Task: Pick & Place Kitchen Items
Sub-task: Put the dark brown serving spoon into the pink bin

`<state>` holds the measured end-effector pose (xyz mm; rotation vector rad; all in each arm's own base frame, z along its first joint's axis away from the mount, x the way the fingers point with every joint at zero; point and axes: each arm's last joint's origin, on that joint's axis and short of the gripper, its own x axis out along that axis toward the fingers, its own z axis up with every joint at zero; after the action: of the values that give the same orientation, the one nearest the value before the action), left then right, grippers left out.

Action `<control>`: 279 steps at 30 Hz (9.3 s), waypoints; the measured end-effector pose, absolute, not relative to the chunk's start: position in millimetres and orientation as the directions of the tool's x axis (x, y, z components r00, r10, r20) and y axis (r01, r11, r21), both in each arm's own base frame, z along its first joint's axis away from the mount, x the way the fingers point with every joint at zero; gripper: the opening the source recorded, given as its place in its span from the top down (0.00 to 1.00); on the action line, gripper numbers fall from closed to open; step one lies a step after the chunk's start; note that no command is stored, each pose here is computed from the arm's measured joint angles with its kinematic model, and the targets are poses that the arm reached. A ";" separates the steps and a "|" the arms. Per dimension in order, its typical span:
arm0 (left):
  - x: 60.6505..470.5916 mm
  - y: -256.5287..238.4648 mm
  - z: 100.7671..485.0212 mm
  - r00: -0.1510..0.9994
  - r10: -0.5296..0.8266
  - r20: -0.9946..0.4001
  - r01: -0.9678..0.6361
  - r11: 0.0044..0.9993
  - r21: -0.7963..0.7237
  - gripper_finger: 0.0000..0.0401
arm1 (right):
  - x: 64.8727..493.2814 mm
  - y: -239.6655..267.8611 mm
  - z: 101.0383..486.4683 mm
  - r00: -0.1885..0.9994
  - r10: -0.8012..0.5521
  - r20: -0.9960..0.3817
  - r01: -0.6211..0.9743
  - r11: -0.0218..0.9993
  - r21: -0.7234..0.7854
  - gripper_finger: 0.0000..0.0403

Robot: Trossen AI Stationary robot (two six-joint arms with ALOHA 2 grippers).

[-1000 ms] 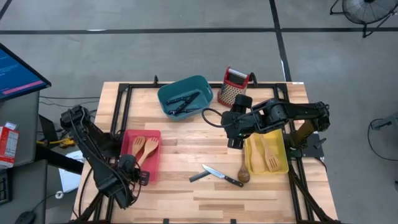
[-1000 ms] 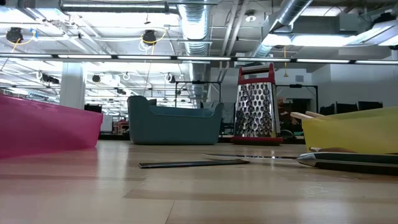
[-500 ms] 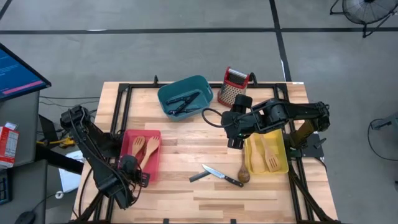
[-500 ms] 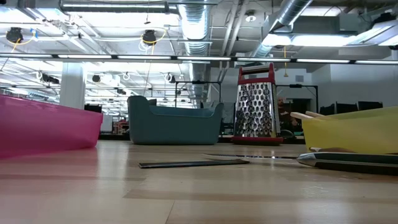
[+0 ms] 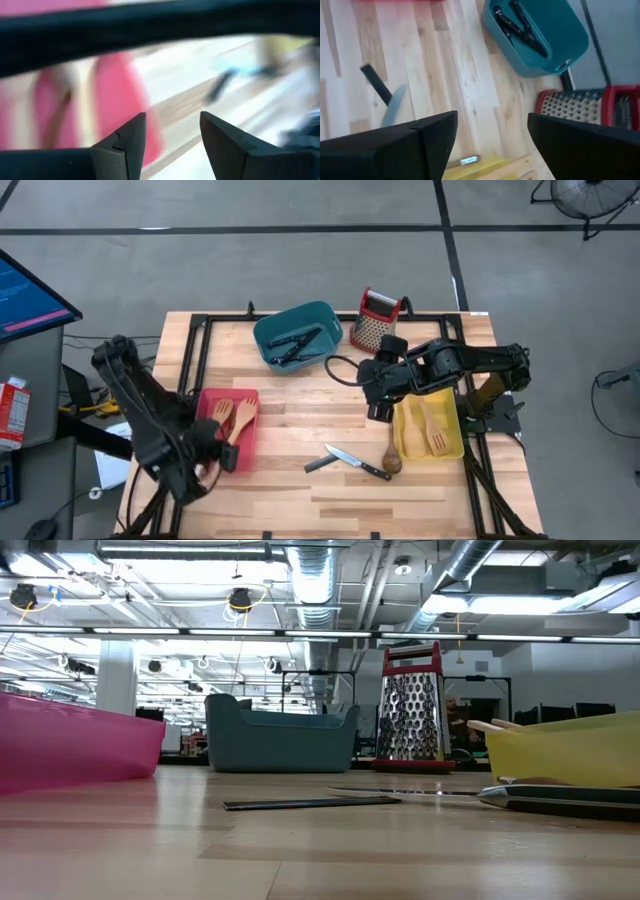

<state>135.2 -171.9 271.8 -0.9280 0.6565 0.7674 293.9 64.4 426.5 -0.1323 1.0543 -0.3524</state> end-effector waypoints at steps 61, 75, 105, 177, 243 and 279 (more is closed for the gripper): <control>128.2 -142.9 296.0 0.801 0.408 -0.437 -0.590 0.659 -0.467 0.62 | 343.7 136.9 154.6 -0.409 -0.016 -0.912 0.270 0.953 -0.137 0.98; 128.1 -142.7 296.0 0.801 0.409 -0.437 -0.591 0.659 -0.465 0.62 | 335.0 151.0 148.6 -0.418 -0.009 -0.908 0.250 0.960 -0.125 0.99; 128.2 -143.8 295.9 0.801 0.399 -0.446 -0.589 0.655 -0.473 0.62 | 323.9 153.8 129.7 -0.427 -0.026 -0.904 0.217 0.968 -0.130 1.00; 335.8 -84.0 194.7 0.673 0.024 -0.740 0.096 0.988 0.120 0.35 | 251.9 168.9 406.6 0.755 0.131 -0.643 -0.146 0.989 0.030 0.78; 130.7 -70.0 414.7 0.916 -0.349 0.195 0.387 0.898 -0.210 0.97 | 247.3 177.0 408.2 0.790 0.084 -0.607 -0.170 0.982 -0.086 0.78; 212.2 -154.7 347.9 0.910 -0.402 -0.106 0.397 0.915 -0.068 0.96 | 247.9 176.8 408.5 0.792 0.088 -0.605 -0.165 0.984 -0.073 0.78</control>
<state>212.2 -154.7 347.9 -0.0451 0.1190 -0.4119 247.9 176.8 408.5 -0.1245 0.6434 0.1368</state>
